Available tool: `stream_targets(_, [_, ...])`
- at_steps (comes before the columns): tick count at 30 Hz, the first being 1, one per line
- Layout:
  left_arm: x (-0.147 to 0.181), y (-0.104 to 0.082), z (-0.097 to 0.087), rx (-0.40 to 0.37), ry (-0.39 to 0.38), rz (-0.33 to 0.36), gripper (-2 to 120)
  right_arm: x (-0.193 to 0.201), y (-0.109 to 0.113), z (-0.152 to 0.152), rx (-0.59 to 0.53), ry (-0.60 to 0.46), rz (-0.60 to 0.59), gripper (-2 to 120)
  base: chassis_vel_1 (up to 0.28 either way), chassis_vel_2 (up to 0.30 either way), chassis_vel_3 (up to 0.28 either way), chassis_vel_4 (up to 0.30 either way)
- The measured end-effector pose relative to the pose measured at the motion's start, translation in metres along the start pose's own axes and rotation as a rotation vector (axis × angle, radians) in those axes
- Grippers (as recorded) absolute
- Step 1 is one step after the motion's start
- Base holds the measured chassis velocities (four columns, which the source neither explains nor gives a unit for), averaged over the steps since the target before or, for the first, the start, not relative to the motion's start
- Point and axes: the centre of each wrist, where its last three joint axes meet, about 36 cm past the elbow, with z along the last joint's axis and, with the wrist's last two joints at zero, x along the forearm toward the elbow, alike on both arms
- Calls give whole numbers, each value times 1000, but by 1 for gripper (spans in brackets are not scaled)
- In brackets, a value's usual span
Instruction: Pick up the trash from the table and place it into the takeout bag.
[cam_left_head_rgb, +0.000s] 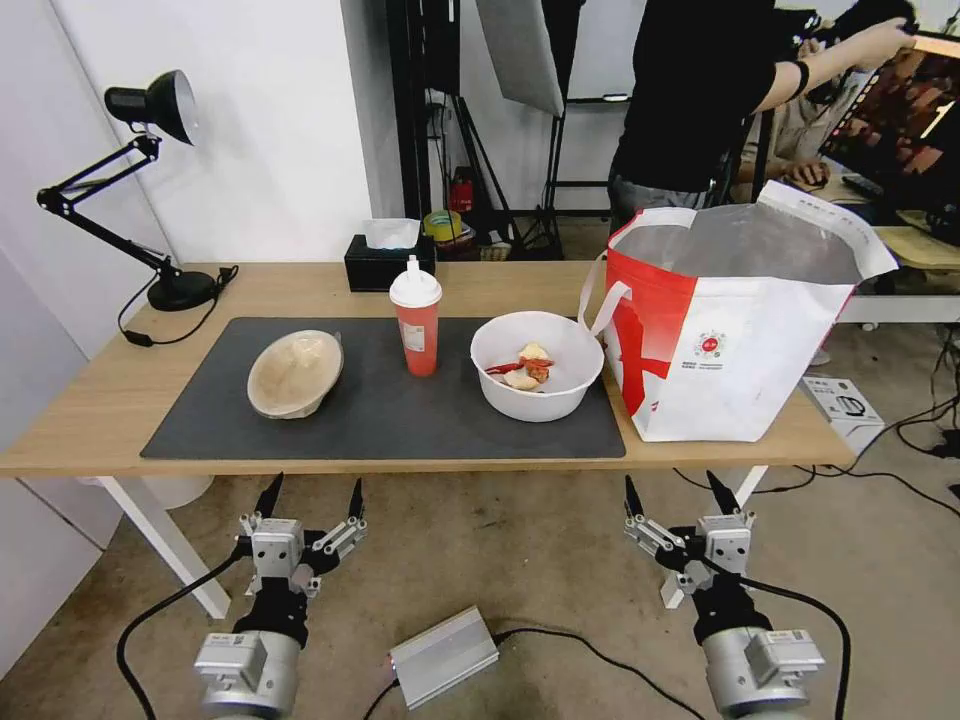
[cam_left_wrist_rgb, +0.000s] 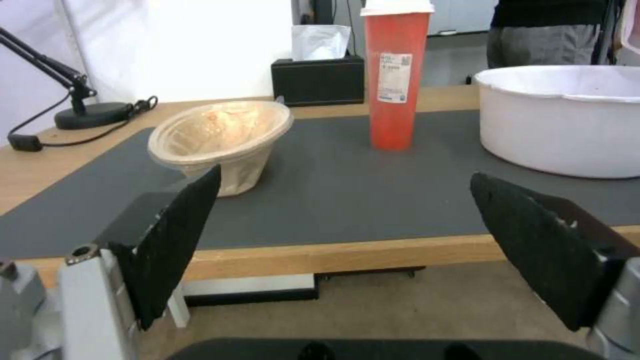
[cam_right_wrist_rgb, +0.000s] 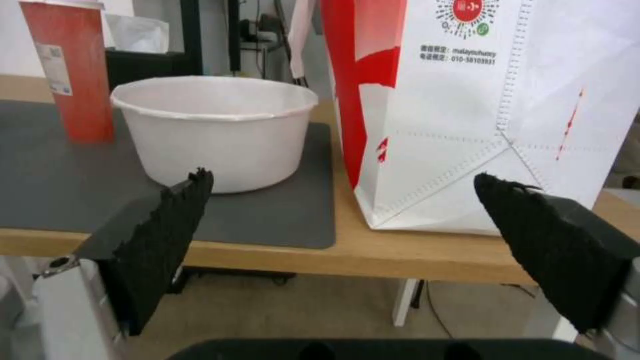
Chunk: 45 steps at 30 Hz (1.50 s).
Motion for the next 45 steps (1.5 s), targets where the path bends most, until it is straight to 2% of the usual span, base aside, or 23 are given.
stream_targets(17, [-2, 2, -4, 10, 7, -9, 100, 0, 0, 0, 0, 1, -1, 100, 0, 0, 0, 0])
stream_targets(18, [-6, 9, -21, 41, 10, -41, 100, -1, -1, -1, -1, 7, -1, 100, 0, 0, 0, 0])
stream_targets(19, [-6, 9, -21, 41, 10, -41, 100, -1, -1, -1, -1, 7, -1, 100, 0, 0, 0, 0])
stream_targets(22, [-11, 20, -51, 103, 20, -90, 100, -12, -9, -19, -7, 26, 9, 100, 0, 0, 0, 0])
stream_targets(23, [-11, 21, -52, 106, 27, -93, 100, -15, -11, -26, -9, 34, 13, 100, 0, 0, 0, 0])
stream_targets(33, [-8, 19, -47, 88, 28, -86, 100, -33, -27, -81, -7, 102, 20, 100, 0, 0, 0, 0])
stream_targets(36, [-5, 19, -45, 75, 28, -76, 100, -37, -32, -94, -3, 91, 15, 100, 0, 0, 0, 0])
stream_targets(45, [6, 9, -28, 19, 44, -3, 100, -41, -37, -102, 1, 70, 15, 100, 0, 0, 0, 0])
